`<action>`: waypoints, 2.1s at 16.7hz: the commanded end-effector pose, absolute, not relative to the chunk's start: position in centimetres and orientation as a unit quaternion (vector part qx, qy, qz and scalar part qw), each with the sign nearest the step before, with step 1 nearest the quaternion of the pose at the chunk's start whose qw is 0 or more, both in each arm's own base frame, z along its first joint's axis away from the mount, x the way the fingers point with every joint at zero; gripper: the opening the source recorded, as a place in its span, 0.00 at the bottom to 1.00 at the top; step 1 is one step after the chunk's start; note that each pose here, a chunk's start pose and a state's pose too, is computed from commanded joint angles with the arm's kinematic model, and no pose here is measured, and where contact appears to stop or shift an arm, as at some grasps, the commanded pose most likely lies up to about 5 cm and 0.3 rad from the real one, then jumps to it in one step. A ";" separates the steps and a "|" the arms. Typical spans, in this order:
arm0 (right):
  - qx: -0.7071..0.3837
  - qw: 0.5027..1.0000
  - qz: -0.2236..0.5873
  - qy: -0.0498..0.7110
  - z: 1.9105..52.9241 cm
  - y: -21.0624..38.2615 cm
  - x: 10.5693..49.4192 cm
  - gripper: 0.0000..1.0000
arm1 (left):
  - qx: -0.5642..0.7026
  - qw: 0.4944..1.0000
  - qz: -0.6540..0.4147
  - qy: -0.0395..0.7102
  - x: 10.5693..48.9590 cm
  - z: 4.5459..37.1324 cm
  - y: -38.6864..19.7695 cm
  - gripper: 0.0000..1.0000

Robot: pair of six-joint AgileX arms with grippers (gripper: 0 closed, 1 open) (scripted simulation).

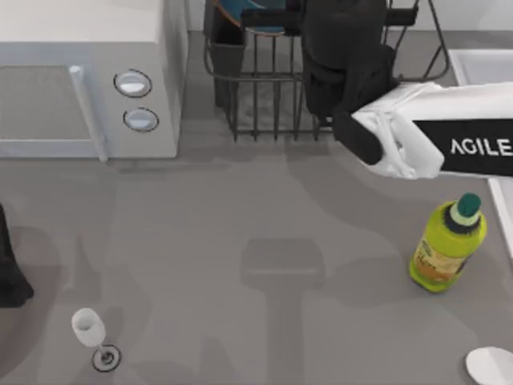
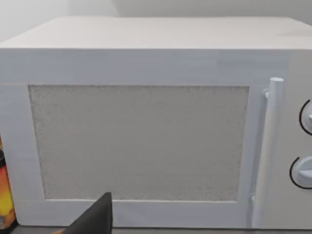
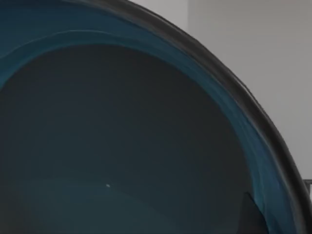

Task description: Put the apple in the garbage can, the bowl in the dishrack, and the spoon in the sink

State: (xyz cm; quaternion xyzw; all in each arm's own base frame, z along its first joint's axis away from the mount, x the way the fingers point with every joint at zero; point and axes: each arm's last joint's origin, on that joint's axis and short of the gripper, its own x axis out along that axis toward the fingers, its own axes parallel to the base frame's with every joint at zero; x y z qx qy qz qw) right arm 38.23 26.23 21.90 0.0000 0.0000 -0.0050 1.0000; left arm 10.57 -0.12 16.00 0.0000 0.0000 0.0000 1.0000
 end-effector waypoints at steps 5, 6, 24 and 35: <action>0.000 1.000 -0.005 0.000 21.9 26.2 38.2 0.15 | 0.000 1.000 0.000 0.000 10.6 16.0 -0.1 1.00; 0.000 1.000 -0.005 0.000 21.9 26.2 38.2 0.23 | 0.000 1.000 0.000 0.000 10.6 16.0 -0.1 1.00; 0.000 1.000 -0.005 0.000 21.9 26.2 38.2 1.00 | 0.000 1.000 0.000 0.000 10.6 16.0 -0.1 1.00; -0.031 0.996 0.057 0.061 23.1 17.1 32.9 1.00 | 0.000 1.000 0.000 0.000 10.6 16.0 -0.1 1.00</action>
